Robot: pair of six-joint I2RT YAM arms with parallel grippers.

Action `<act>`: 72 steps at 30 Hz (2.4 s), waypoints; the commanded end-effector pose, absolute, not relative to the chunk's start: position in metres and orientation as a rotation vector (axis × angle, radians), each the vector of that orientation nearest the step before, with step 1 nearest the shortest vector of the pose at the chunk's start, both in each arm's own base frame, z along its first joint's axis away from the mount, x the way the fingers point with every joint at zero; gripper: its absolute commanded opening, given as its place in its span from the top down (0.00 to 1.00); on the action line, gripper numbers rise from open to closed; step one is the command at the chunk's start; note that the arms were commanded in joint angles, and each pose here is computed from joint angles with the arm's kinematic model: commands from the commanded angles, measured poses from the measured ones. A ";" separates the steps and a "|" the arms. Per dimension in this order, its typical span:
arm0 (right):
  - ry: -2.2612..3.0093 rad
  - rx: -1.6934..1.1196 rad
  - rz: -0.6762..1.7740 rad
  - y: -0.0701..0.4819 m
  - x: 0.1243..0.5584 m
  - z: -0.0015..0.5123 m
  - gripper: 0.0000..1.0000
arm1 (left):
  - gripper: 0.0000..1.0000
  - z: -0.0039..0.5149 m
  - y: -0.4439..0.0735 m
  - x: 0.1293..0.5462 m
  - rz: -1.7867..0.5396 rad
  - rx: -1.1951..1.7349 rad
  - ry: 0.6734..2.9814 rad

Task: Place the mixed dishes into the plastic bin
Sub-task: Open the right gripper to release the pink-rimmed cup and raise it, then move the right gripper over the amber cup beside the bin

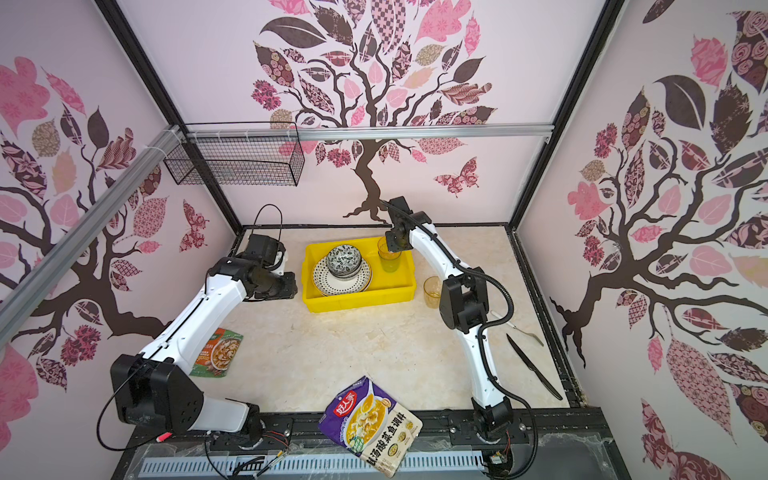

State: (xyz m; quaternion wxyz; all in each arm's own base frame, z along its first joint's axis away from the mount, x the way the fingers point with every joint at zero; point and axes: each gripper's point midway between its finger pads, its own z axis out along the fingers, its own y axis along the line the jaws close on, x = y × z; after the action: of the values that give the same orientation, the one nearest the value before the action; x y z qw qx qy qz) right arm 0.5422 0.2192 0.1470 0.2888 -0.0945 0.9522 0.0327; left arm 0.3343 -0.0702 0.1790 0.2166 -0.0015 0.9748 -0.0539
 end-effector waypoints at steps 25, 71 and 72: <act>2.372 -0.258 0.200 0.212 0.502 0.241 0.67 | 0.61 0.187 -0.071 0.324 -0.168 0.009 2.676; 2.442 0.153 0.161 0.079 0.398 0.207 0.66 | 0.60 0.191 -0.090 0.316 -0.264 0.065 2.673; 2.449 0.165 0.156 0.076 0.395 0.203 0.66 | 0.60 0.191 -0.090 0.316 -0.267 0.068 2.672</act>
State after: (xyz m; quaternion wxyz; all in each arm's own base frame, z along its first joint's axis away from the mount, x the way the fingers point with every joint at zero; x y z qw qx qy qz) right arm 0.4071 0.0894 0.1979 0.3340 0.0428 0.9390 0.0701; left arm 0.3238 -0.0878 0.1947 0.2321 0.0174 0.9683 -0.0911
